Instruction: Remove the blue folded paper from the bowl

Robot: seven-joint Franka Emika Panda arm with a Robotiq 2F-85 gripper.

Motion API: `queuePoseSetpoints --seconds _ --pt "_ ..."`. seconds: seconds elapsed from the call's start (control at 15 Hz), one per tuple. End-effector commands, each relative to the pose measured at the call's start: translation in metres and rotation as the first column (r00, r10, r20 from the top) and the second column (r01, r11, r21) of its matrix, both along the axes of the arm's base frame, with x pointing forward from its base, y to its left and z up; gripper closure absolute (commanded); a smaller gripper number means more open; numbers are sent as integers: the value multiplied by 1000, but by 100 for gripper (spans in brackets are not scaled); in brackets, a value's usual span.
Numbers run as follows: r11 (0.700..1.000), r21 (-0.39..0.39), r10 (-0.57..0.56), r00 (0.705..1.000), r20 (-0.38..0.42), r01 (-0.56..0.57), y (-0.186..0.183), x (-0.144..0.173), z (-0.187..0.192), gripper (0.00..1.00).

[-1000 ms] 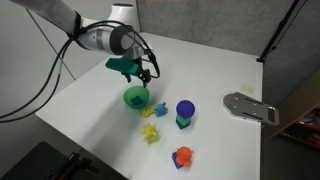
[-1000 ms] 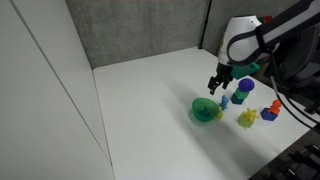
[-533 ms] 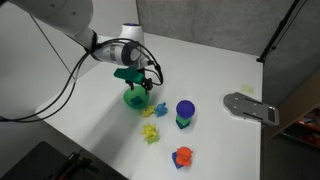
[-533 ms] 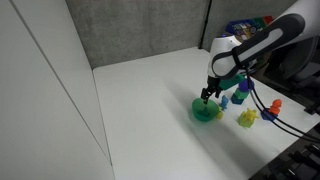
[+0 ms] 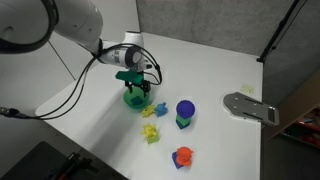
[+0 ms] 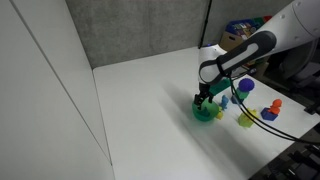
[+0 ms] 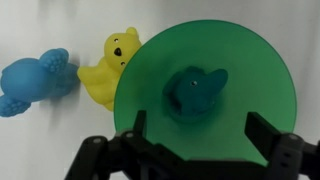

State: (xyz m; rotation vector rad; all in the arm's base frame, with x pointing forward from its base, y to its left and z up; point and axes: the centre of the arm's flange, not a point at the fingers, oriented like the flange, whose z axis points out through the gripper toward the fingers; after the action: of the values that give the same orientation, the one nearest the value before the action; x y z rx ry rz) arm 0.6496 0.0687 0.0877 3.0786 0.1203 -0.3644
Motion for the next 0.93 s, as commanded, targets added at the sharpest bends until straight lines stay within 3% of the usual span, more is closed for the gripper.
queuePoseSetpoints --seconds 0.0,0.73,0.8,0.87 --pt "1000 -13 12 999 -46 -13 3 19 -5 0" --pt "999 -15 33 988 -149 -35 13 9 -35 0" --pt "999 -16 33 988 -150 -36 14 10 -36 25" --pt "999 -18 35 988 -149 -38 16 11 -36 26"
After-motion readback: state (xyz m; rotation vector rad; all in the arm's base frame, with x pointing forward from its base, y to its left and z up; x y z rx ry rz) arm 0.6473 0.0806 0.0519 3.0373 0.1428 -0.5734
